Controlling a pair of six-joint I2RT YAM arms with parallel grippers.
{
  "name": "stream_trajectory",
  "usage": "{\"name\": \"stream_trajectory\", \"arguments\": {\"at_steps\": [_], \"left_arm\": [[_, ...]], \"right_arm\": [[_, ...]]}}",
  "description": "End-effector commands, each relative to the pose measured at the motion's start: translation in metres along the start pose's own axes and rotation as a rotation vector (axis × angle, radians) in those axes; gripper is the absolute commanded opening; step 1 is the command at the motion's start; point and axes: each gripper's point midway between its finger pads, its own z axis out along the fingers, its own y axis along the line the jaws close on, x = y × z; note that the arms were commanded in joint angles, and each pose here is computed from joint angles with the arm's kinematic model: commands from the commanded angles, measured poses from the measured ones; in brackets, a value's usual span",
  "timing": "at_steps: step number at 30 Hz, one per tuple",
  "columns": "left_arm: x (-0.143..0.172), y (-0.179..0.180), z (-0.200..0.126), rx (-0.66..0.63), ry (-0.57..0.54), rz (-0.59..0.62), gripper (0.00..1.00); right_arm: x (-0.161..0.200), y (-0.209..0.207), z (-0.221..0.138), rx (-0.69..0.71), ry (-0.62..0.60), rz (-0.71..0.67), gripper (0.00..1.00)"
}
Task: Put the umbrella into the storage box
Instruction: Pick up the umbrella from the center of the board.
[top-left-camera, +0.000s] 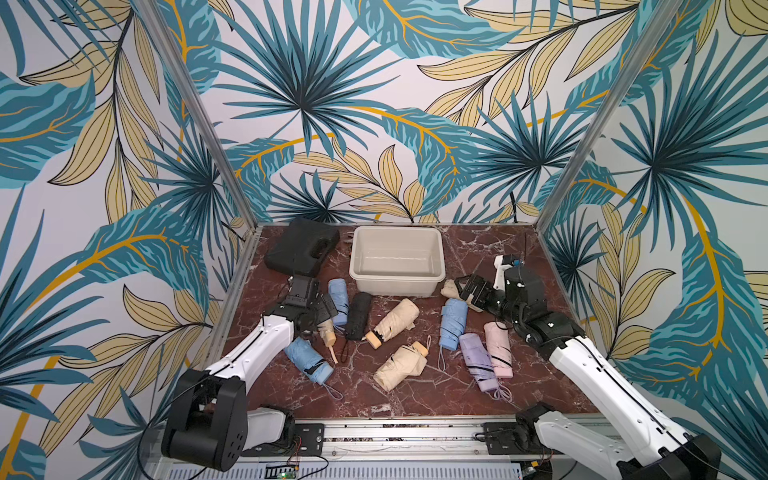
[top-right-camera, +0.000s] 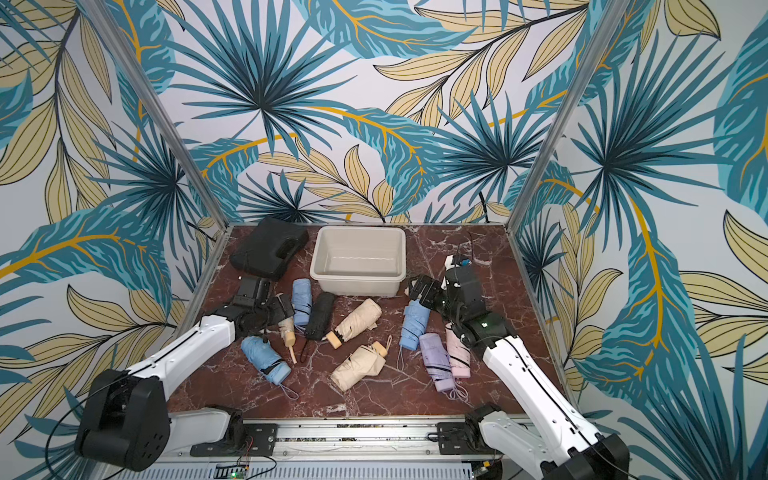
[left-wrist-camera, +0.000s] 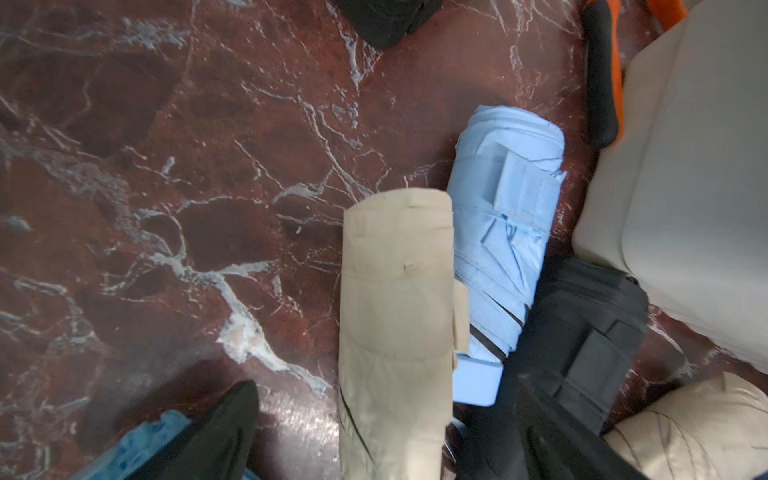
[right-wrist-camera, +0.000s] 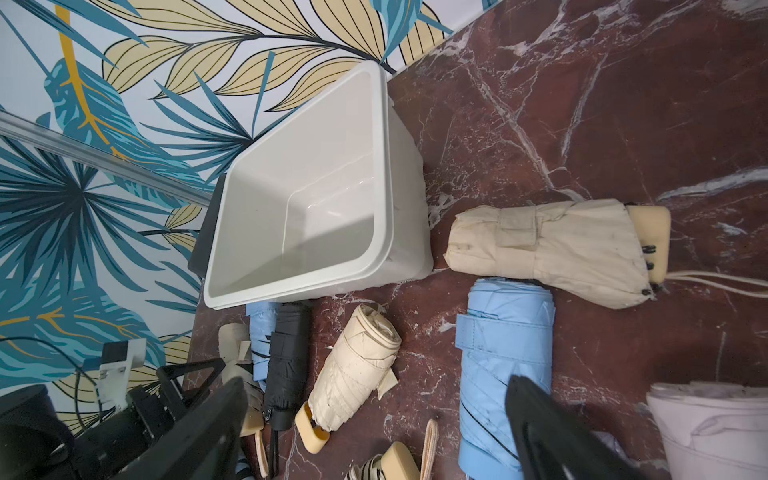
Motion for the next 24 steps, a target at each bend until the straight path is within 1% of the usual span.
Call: {"name": "stream_trajectory", "arguments": {"at_steps": [1,5,8,11,13,15,18,24], "left_arm": [[-0.021,-0.003,0.004,-0.045,-0.061,0.044,0.98],[-0.031,-0.006,0.014,-0.063,-0.087,0.066,0.88],[-0.032,-0.003,0.024,-0.094,-0.083,0.074,0.87],[-0.033,-0.007,0.034,-0.085,-0.081,0.073,0.85],[-0.035,-0.010,0.038,-0.081,-0.078,0.069,0.82],[-0.034,-0.009,0.041,-0.086,-0.078,0.068,0.75],[-0.033,-0.006,0.045,-0.108,-0.075,0.074,0.67],[-0.028,0.009,0.046,-0.175,-0.060,0.094,0.43]], "right_arm": [[0.000,-0.003,-0.001,0.033,0.007,-0.025,0.99],[0.001,-0.003,0.001,0.035,0.010,-0.030,0.99],[0.001,-0.002,0.002,0.030,0.011,-0.030,0.99],[0.001,-0.001,0.003,0.027,0.014,-0.026,0.99],[0.001,0.001,0.004,0.016,0.018,-0.025,0.99],[0.002,0.004,0.005,0.006,0.027,-0.025,0.99],[0.003,0.005,0.005,0.003,0.028,-0.027,0.99],[0.003,0.003,0.003,0.011,0.030,-0.029,0.99]]}}
